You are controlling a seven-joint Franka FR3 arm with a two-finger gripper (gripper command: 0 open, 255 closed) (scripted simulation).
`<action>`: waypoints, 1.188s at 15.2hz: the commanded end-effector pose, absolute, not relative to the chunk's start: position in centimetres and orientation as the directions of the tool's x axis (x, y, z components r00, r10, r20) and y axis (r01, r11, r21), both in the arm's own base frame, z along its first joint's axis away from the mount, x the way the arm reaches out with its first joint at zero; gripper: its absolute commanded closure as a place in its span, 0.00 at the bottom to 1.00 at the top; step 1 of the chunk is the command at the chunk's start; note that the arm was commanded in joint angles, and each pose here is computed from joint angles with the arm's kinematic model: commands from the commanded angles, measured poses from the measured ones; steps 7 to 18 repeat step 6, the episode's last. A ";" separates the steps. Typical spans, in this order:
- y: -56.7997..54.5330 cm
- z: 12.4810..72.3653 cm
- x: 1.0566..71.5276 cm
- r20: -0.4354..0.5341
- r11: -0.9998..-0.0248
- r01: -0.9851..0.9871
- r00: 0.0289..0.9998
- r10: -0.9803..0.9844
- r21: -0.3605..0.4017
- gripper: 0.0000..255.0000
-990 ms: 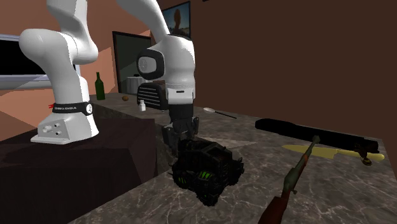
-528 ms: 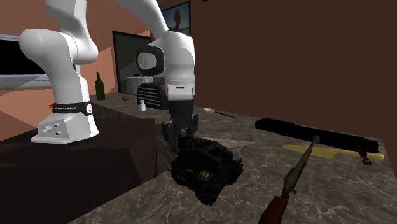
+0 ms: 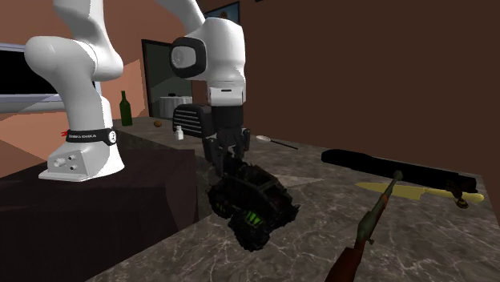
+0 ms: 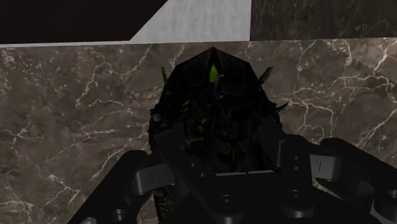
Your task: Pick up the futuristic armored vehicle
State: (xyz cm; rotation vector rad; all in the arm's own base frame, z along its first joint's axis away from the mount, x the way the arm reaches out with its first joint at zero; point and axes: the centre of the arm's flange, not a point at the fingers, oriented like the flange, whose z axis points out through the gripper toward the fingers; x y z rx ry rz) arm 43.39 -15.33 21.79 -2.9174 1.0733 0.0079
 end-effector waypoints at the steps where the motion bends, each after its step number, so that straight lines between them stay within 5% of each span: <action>1: -15.4 22.9 43.4 -0.015 -0.761 -0.648 0.762 -0.648 -0.030 1.00; 18: -15.4 24.6 43.4 -0.015 -0.761 -0.648 0.762 -0.648 -0.030 1.00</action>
